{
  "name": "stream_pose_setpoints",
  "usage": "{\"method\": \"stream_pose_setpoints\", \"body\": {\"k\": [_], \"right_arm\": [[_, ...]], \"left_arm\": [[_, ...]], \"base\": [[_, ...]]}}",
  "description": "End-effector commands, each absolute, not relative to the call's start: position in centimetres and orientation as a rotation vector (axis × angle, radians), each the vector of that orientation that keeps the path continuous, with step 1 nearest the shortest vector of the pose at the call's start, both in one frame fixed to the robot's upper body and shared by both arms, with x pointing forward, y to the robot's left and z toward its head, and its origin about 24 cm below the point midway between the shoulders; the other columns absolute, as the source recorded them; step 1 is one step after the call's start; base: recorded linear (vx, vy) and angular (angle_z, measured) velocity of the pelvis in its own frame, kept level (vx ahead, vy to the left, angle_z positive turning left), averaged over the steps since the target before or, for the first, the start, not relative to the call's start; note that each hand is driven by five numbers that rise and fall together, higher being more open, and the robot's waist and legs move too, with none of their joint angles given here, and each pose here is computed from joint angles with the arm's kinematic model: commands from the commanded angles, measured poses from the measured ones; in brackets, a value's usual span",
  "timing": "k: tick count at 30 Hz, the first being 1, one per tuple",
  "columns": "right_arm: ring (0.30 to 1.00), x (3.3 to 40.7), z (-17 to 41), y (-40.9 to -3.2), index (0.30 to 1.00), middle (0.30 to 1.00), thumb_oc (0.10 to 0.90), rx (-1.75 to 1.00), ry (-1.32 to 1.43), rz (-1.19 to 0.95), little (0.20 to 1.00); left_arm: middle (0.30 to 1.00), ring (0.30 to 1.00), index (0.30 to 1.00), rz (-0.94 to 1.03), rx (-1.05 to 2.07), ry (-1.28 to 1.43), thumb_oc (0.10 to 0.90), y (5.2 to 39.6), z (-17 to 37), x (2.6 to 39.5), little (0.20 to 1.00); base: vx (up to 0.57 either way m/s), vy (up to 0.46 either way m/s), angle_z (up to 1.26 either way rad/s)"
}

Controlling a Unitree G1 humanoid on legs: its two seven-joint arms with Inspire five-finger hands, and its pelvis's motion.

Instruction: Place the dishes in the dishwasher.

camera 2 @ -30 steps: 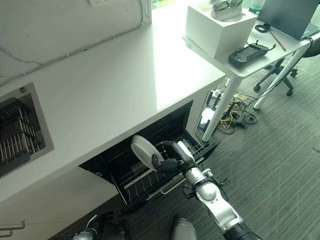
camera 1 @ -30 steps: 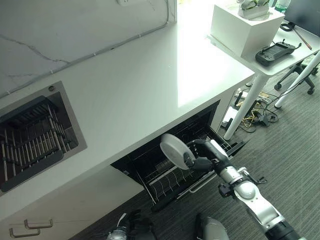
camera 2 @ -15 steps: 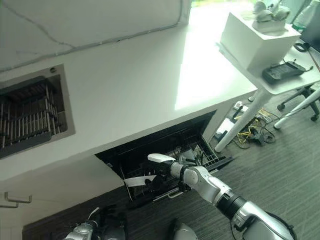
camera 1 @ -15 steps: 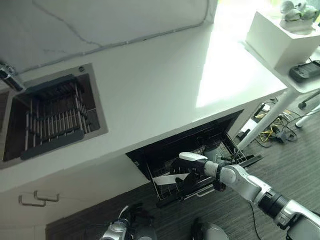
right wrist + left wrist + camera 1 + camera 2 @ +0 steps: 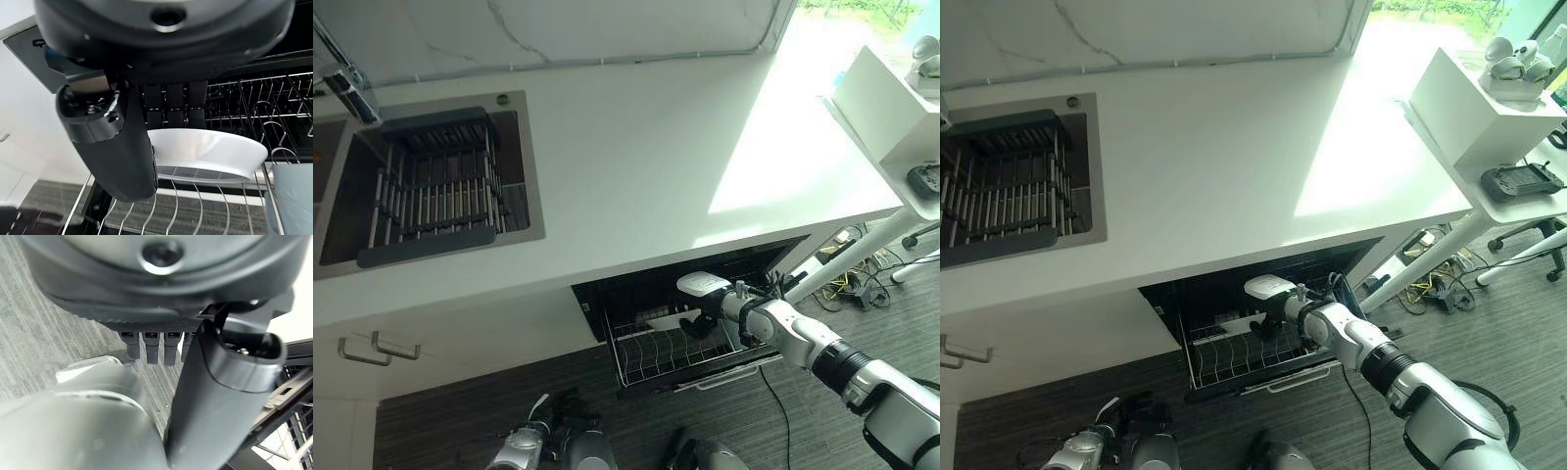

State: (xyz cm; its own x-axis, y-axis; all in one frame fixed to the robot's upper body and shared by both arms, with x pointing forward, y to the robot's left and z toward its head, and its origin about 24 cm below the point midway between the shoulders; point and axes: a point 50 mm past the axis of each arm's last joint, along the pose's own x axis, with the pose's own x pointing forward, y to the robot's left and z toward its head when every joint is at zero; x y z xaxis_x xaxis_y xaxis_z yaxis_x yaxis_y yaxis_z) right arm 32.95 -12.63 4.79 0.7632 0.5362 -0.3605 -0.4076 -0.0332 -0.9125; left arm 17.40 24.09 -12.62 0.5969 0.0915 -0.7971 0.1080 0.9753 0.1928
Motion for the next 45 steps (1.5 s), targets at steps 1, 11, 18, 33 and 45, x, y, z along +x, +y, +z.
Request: {"method": "stream_pose_setpoints", "body": {"k": [1,11,18,33,45], "right_arm": [[0.3,36.1,12.3,-10.9,0.3,0.3,0.4,-1.391,-0.437,0.497,0.3],[0.3,37.9,13.7,-12.5,0.3,0.3,0.4,-1.386,-0.583,0.199,0.3],[0.3,38.1,13.9,-11.6,0.3,0.3,0.4,-1.386,-0.736,0.023,0.3],[0.3,38.4,13.4,-10.8,0.3,0.3,0.4,-1.494,-0.8,-0.033,0.3],[0.3,39.5,14.7,-13.1,0.3,0.3,0.4,-1.536,-0.638,-0.104,0.3]], "left_arm": [[0.9,0.9,0.9,-0.072,0.316,0.825,0.8,24.9,-10.9,19.6,0.9],[0.9,0.9,0.9,-0.214,0.395,0.651,0.8,21.6,-8.7,23.9,0.9],[0.9,0.9,0.9,-0.275,0.364,0.553,0.8,19.2,-7.5,25.8,0.9],[0.9,0.9,0.9,-0.34,0.383,0.384,0.8,16.9,-4.8,27.8,0.9],[0.9,0.9,0.9,-0.313,0.395,0.454,0.8,18.1,-4.9,27.9,0.9]], "base": [[-0.07,0.074,0.06],[-0.1,0.054,0.09],[-0.05,0.073,0.01],[-0.03,0.024,0.06],[0.0,-0.022,0.05]]}}
